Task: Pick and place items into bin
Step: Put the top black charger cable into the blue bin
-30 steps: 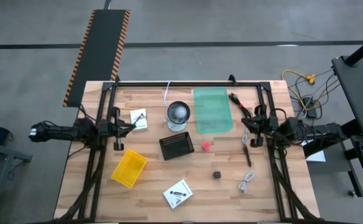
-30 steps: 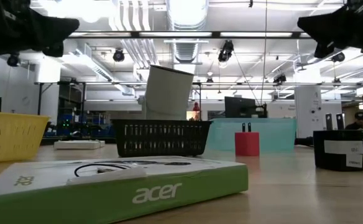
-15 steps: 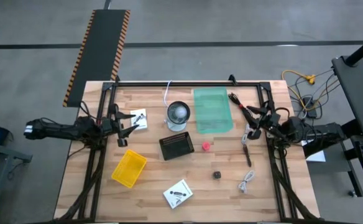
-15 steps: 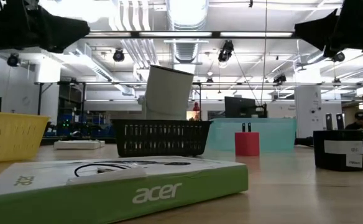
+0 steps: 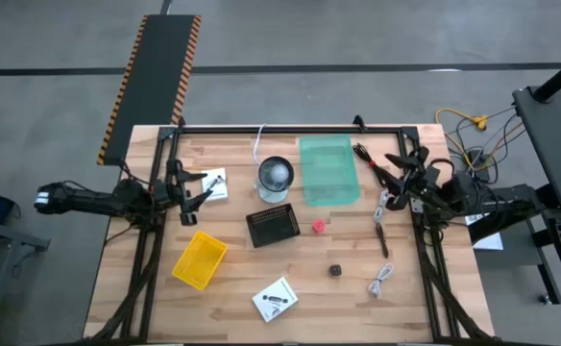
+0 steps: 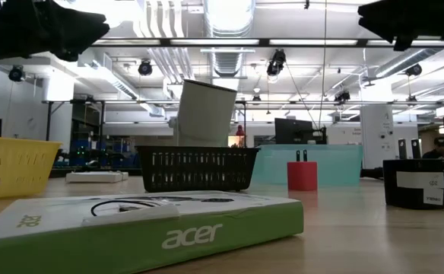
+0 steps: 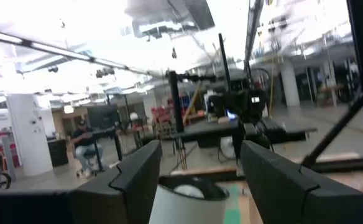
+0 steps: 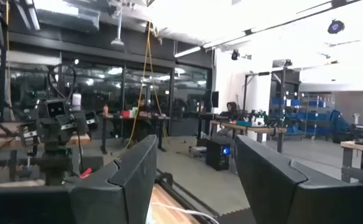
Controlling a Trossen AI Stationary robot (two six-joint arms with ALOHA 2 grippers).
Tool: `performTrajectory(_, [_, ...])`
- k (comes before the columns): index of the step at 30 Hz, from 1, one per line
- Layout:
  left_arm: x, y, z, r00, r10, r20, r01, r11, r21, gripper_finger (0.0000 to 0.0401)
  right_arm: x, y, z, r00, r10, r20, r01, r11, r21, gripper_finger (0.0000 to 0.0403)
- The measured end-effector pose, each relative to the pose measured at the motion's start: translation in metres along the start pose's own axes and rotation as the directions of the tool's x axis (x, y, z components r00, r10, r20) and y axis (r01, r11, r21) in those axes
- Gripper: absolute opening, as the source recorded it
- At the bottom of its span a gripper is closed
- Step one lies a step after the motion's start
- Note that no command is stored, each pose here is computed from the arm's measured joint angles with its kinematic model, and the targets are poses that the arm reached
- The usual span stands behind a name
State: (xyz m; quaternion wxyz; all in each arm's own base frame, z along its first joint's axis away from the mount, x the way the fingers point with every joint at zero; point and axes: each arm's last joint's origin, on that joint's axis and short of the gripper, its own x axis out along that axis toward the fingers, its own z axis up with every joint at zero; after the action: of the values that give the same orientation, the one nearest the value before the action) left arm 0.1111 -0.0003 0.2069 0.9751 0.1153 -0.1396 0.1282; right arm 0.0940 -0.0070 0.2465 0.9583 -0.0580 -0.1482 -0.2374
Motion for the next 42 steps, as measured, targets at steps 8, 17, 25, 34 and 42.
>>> performTrajectory(8, [0.003,-0.003,-0.006,0.999,-0.012,-0.039,0.013,1.000,0.016,0.0208,0.030,0.004,0.022,0.939,-0.306,-0.159,0.286,0.948,-0.138,0.0201])
performTrajectory(17, [0.004,-0.003,-0.007,0.999,-0.013,-0.048,0.014,1.000,0.021,0.0208,0.053,0.009,0.049,0.841,-0.387,-0.377,0.319,0.919,-0.230,0.0201])
performTrajectory(25, [0.003,-0.003,-0.006,0.999,-0.011,-0.044,0.012,1.000,0.021,0.0208,0.050,0.006,0.056,0.725,-0.412,-0.552,0.375,0.908,-0.186,0.0201])
performTrajectory(34, [0.003,-0.003,-0.006,0.999,-0.011,-0.044,0.012,1.000,0.022,0.0208,0.048,0.008,0.053,0.713,-0.305,-0.632,0.323,0.942,-0.090,0.0201])
performTrajectory(42, [0.003,-0.003,-0.007,0.999,-0.012,-0.047,0.013,1.000,0.021,0.0208,0.046,0.010,0.048,0.691,-0.229,-0.685,0.360,0.931,0.053,0.0201])
